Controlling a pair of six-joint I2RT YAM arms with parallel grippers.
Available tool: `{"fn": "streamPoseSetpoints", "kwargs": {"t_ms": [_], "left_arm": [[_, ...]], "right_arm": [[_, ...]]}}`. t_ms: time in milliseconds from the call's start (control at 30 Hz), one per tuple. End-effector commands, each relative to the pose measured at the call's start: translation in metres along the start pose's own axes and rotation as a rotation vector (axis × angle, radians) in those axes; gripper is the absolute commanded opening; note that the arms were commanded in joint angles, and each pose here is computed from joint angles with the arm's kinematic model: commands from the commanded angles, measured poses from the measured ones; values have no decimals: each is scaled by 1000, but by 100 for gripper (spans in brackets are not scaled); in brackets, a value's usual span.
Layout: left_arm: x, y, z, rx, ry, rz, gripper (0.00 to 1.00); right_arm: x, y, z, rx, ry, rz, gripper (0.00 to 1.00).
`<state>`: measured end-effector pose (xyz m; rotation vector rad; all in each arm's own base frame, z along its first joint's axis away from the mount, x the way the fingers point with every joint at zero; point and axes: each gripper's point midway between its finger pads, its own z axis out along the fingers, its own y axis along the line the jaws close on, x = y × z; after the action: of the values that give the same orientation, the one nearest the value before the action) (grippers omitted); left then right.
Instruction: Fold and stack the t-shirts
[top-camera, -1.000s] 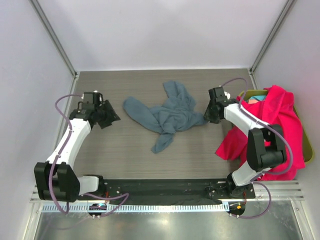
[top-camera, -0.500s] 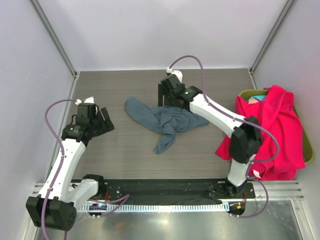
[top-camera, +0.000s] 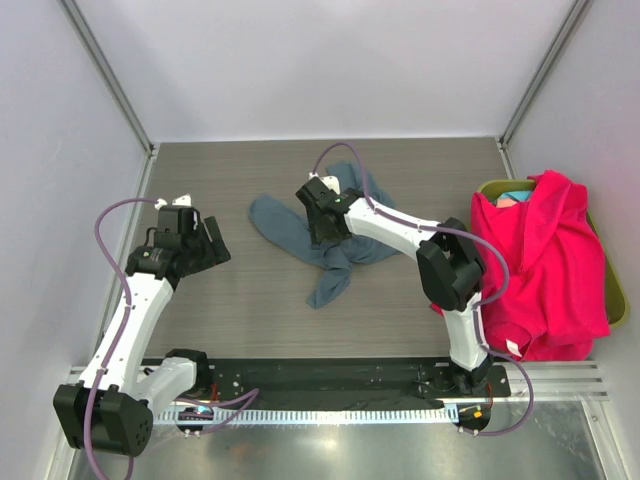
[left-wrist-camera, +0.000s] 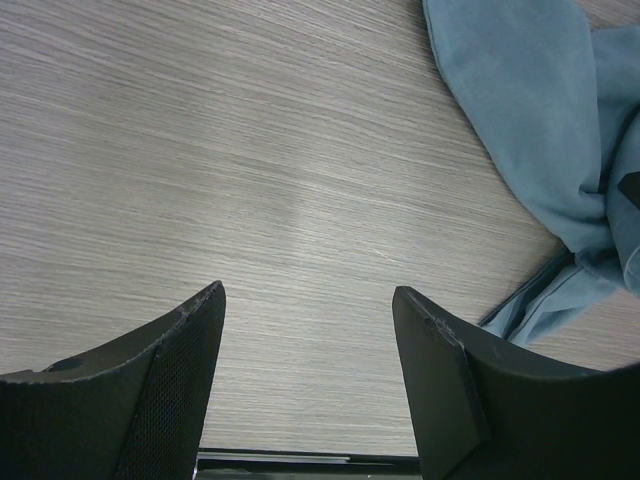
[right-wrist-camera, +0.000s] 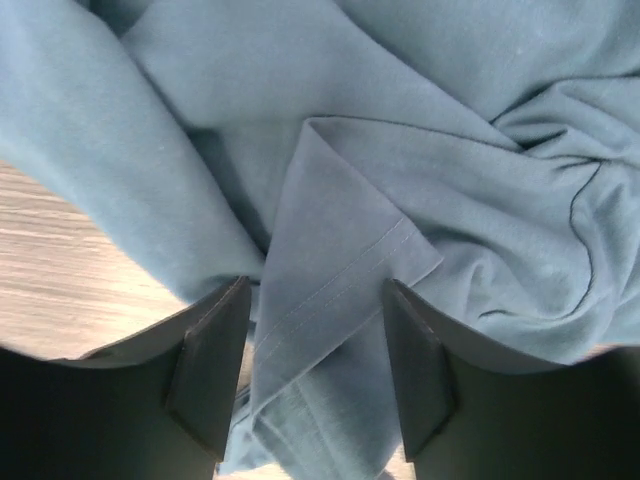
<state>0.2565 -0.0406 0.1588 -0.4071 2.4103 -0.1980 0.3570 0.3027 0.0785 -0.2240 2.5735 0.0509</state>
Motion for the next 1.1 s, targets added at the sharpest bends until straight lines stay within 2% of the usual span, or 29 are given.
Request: {"fn": "streamPoseSetpoints", "kwargs": {"t_ms": [0,33,100,133,233,467,633,800,833,867,900,967,1067], "left_arm": [[-7,-5,-4,30,-33,17,69],[-8,-5,-5,30,-35,17,69],[-8,-4,-4,26,-35,17,69],[-8,-4,-5,26,-38,17,69],[-7,-3,-4,21,-34,16,69],[-8,-1,-4,8,-36,14,69],[-9,2,-4,-5,-44,11,69],[-9,3,-3,-16,-42,9,69],[-9,3,-3,-16,-42,9,68],[-9,3,-2,-17,-41,9,69],[-9,3,-2,-18,-38,10,69],[-8,4,-1,-20,-34,11,69],[-8,4,-1,-19,-33,12,69]], "right_arm": [[-14,2,0,6,-32,18,55],[-14,2,1,8,-32,17,42],[-14,2,1,7,-30,17,30],[-14,2,2,6,-29,12,18],[-14,0,0,8,-31,6,1],[-50,-6,-36,-44,-152,57,1],[-95,-16,-93,-146,-314,132,1],[-81,-19,-78,-183,-258,125,1],[-75,-17,-71,-195,-227,119,6],[-67,-15,-57,-192,-189,111,18],[-62,-15,-51,-195,-167,109,43],[-53,-12,-35,-188,-128,98,49],[-49,-10,-23,-182,-108,90,50]]}}
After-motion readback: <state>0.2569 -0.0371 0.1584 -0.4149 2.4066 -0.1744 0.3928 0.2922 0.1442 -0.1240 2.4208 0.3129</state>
